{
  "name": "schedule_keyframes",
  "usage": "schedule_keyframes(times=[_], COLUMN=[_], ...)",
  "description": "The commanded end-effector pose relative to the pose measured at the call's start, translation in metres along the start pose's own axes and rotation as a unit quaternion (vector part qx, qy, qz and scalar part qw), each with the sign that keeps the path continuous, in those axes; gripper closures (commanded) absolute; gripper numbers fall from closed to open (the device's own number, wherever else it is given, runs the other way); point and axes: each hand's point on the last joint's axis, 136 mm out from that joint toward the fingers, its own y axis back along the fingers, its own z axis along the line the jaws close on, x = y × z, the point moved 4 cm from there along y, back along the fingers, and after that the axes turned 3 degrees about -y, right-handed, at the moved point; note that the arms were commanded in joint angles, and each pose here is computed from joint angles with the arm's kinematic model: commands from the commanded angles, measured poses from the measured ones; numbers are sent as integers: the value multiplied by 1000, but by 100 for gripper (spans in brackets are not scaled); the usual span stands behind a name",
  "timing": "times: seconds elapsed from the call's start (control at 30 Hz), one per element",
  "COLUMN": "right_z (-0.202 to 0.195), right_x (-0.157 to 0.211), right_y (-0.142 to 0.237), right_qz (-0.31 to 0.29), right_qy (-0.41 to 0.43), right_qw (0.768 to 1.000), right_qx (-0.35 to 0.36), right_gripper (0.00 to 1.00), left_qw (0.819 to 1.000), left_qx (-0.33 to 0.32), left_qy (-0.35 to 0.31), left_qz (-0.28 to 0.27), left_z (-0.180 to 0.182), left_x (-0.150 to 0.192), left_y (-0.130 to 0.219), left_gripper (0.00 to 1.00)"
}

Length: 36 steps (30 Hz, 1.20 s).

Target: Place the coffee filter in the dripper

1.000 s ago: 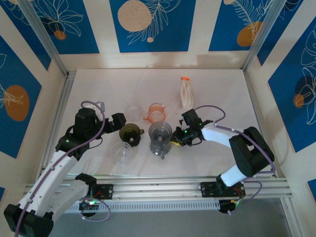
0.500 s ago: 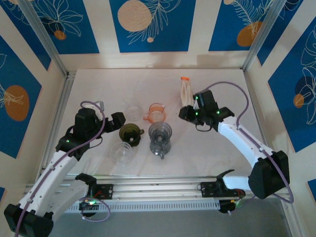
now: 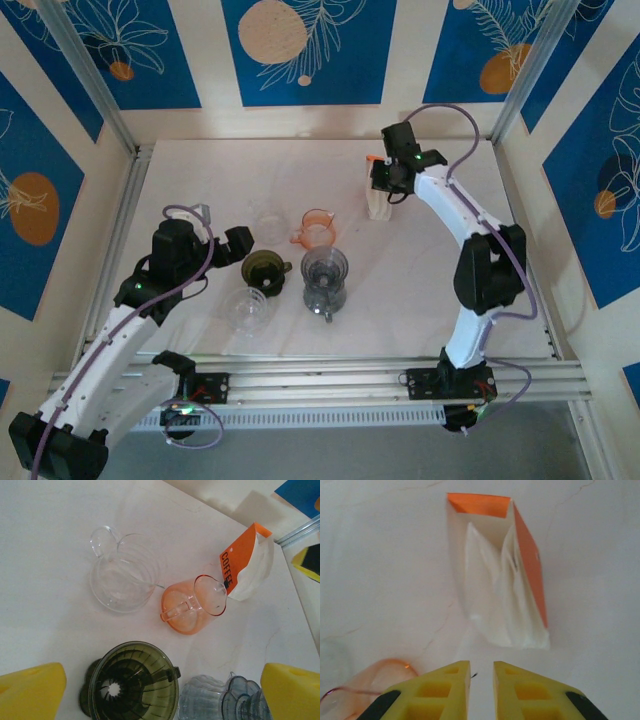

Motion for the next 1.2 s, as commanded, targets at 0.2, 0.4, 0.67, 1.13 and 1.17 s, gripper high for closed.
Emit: schedule_keyframes(times=[0.2, 0.4, 0.67, 1.13, 1.17], right_z=[1, 3, 0, -2, -2], right_x=[-18, -18, -19, -21, -20], right_y=[-20, -31, -43, -57, -58], right_qz=[17, 27, 33, 34, 36], right_qy=[32, 27, 24, 20, 21], right_qw=[999, 999, 998, 997, 997], right_qx=[33, 33, 50, 69, 72], right_gripper=[78, 76, 77, 77, 77], left_qw=[1000, 1000, 1000, 1000, 1000], left_qx=[-4, -8, -9, -11, -11], left_qy=[-15, -16, -15, -16, -16], left_qz=[-11, -12, -12, -14, -14], left_z=[1, 3, 3, 4, 4], left_x=[-1, -1, -1, -2, -2], left_y=[0, -2, -4, -5, -5], left_gripper=[0, 0, 0, 0, 0])
